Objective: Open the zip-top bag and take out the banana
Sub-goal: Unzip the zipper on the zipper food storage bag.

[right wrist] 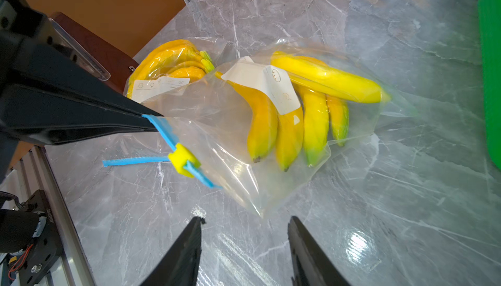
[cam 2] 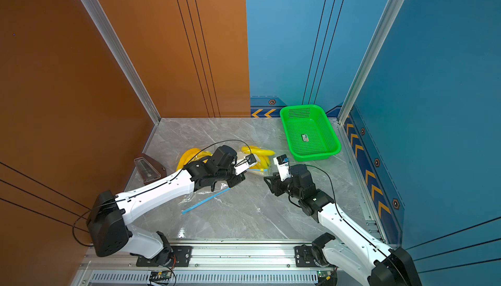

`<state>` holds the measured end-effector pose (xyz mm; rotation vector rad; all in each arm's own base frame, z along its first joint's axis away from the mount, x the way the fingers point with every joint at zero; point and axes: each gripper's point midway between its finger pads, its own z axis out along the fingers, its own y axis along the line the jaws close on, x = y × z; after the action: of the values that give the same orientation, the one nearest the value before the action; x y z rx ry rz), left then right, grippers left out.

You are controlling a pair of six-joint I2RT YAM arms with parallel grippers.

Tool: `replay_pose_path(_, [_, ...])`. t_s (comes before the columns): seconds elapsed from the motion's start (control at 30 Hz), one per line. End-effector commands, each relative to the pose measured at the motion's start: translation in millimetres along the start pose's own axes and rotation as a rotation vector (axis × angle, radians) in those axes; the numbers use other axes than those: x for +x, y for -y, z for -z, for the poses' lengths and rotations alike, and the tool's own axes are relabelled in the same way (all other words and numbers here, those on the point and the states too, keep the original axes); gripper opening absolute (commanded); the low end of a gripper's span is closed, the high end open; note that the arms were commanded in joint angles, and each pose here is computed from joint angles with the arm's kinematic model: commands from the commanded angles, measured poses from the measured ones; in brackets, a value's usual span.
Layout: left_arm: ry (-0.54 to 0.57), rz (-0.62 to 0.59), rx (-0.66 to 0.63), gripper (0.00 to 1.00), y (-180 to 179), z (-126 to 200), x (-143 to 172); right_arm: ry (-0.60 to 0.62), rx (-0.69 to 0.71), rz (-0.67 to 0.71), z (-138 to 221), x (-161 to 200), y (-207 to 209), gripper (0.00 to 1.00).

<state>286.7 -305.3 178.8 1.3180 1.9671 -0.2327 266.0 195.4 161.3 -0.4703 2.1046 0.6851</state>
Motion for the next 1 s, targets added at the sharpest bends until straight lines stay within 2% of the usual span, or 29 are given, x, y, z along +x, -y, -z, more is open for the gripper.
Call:
replay_pose_path(0.0, [0.036, -0.010, 0.005, 0.00, -1, 7, -3, 0.053, 0.016, 0.056, -2, -25, 1, 0.54])
replay_pose_path(0.1, [0.041, -0.008, 0.004, 0.00, -1, 9, -2, 0.037, -0.045, 0.065, -9, -27, -9, 0.54])
replay_pose_path(0.23, [0.038, -0.009, 0.001, 0.00, -1, 11, 1, -0.009, -0.128, 0.130, -18, -22, -31, 0.48])
replay_pose_path(0.33, [0.038, -0.007, -0.002, 0.00, -2, 13, 3, 0.001, -0.137, 0.151, -20, -26, -35, 0.38])
replay_pose_path(0.53, [0.030, 0.011, -0.027, 0.00, -9, 13, 4, 0.011, -0.140, 0.166, -20, -29, -36, 0.11])
replay_pose_path(0.67, [0.025, 0.030, -0.030, 0.00, -12, 11, 5, 0.024, -0.140, 0.165, -15, -28, -37, 0.00])
replay_pose_path(0.83, [0.030, 0.034, -0.022, 0.01, -11, 11, 4, 0.034, -0.142, 0.162, -13, -29, -39, 0.00])
replay_pose_path(0.9, [0.047, 0.039, -0.008, 0.23, -9, 14, -1, 0.028, -0.148, 0.166, -13, -28, -41, 0.00])
replay_pose_path(0.93, [0.063, 0.037, 0.010, 0.40, -6, 16, -5, 0.020, -0.153, 0.172, -14, -26, -42, 0.00])
replay_pose_path(0.97, [0.080, 0.031, 0.031, 0.54, -2, 18, -10, 0.017, -0.156, 0.178, -14, -26, -43, 0.00])
